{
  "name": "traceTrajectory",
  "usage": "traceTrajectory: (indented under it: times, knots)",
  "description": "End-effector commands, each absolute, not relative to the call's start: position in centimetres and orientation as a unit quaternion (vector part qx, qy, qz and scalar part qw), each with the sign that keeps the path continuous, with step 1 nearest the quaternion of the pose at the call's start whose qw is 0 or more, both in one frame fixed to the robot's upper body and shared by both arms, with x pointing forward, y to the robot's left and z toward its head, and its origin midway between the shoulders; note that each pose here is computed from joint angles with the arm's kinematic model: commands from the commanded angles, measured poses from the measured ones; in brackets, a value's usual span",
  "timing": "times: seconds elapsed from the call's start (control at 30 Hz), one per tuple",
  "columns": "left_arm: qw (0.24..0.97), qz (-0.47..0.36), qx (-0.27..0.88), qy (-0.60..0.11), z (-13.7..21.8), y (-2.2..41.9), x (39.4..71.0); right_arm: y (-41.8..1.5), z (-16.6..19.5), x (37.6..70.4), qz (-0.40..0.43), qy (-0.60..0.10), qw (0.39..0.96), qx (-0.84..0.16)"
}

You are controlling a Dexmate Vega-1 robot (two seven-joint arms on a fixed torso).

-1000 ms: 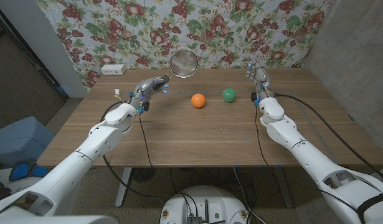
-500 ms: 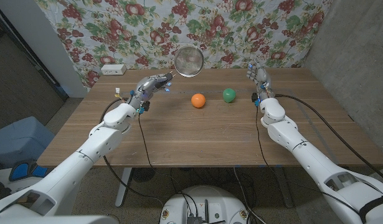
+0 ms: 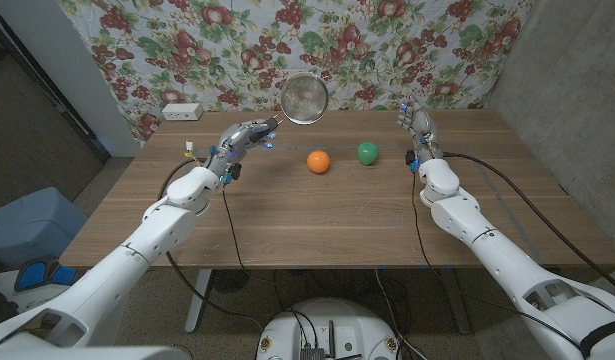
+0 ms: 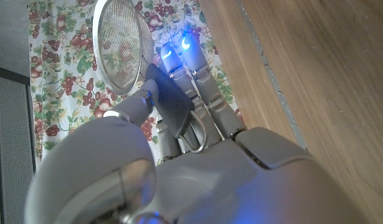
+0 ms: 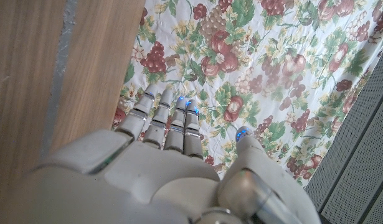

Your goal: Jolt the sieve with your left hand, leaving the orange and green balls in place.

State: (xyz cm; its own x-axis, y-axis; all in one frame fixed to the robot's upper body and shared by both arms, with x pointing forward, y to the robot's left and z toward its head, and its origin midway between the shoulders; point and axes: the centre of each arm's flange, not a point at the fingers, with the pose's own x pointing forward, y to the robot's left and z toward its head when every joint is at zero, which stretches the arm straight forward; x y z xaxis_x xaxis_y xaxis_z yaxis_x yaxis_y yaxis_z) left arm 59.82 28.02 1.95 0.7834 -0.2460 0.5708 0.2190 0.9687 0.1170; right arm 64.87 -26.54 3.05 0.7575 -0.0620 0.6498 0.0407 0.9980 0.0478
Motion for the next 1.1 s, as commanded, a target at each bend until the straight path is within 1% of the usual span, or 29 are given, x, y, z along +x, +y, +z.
traceTrajectory:
  times: [0.03,0.2,0.4,0.47,0.6,0.9,1.1]
  knots:
    - [0.966,-0.058,-0.022,-0.251,0.8,28.2,59.2,-27.0,2.9,64.4,-0.027,-0.349,0.937,0.015]
    - [0.975,-0.026,-0.037,-0.217,0.1,28.2,58.9,-27.1,2.8,64.4,-0.025,-0.349,0.937,0.015]
    - [0.98,-0.012,-0.044,-0.193,-0.3,28.2,59.0,-27.3,2.7,64.4,-0.024,-0.348,0.937,0.015]
    - [0.984,0.009,-0.047,-0.171,-0.4,28.2,58.9,-27.3,2.7,64.4,-0.024,-0.348,0.937,0.016]
    - [0.988,0.024,-0.048,-0.146,-0.4,28.1,58.8,-27.5,2.7,64.5,-0.025,-0.349,0.937,0.017]
    - [0.995,0.032,-0.038,-0.088,-0.2,28.0,59.0,-27.7,2.8,64.7,-0.026,-0.347,0.937,0.018]
    - [0.996,0.023,-0.033,-0.082,-0.1,28.0,59.3,-27.6,2.8,64.9,-0.025,-0.347,0.937,0.018]
